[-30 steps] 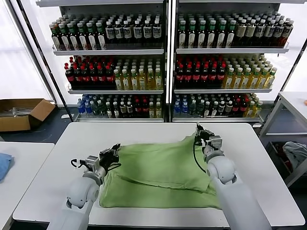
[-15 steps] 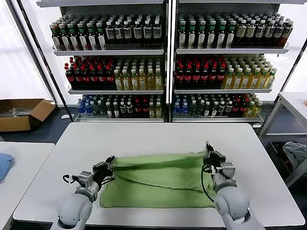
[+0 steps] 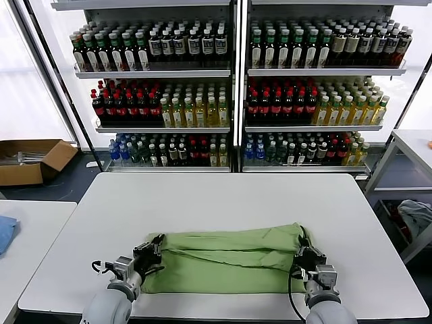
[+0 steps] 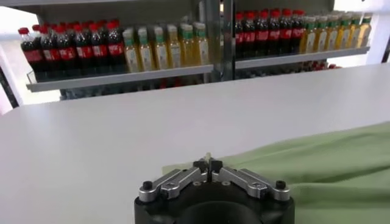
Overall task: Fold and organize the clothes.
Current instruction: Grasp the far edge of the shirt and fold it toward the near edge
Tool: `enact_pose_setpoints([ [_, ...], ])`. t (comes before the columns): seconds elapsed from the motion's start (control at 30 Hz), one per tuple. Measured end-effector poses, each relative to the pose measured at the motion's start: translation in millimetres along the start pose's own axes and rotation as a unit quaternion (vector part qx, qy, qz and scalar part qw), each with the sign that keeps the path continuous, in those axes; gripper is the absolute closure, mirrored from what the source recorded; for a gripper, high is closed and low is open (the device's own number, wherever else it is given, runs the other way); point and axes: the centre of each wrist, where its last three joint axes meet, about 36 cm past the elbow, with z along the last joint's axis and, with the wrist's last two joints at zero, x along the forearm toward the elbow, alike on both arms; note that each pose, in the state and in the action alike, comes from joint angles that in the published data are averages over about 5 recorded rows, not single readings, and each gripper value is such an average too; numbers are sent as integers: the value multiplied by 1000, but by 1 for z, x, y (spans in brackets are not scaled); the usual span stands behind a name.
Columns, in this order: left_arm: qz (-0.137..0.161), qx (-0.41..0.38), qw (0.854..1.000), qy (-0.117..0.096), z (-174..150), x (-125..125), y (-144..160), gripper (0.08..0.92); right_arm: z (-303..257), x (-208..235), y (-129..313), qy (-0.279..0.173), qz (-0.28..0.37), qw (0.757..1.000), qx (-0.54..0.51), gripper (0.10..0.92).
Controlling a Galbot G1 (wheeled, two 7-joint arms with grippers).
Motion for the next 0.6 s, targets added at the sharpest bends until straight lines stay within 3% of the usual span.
enact_pose_setpoints([
  [0.27, -3, -13, 1000, 3, 5, 0, -4, 884, 11, 7, 1, 10, 4, 1000, 16, 914],
  [0.4, -7, -25, 1000, 0, 3, 3, -6, 779, 18, 6, 6, 8, 6, 1000, 25, 859],
  [0.6, -16, -41, 999, -13, -9, 15, -12, 605, 18, 9, 6, -10, 4, 1000, 22, 689],
])
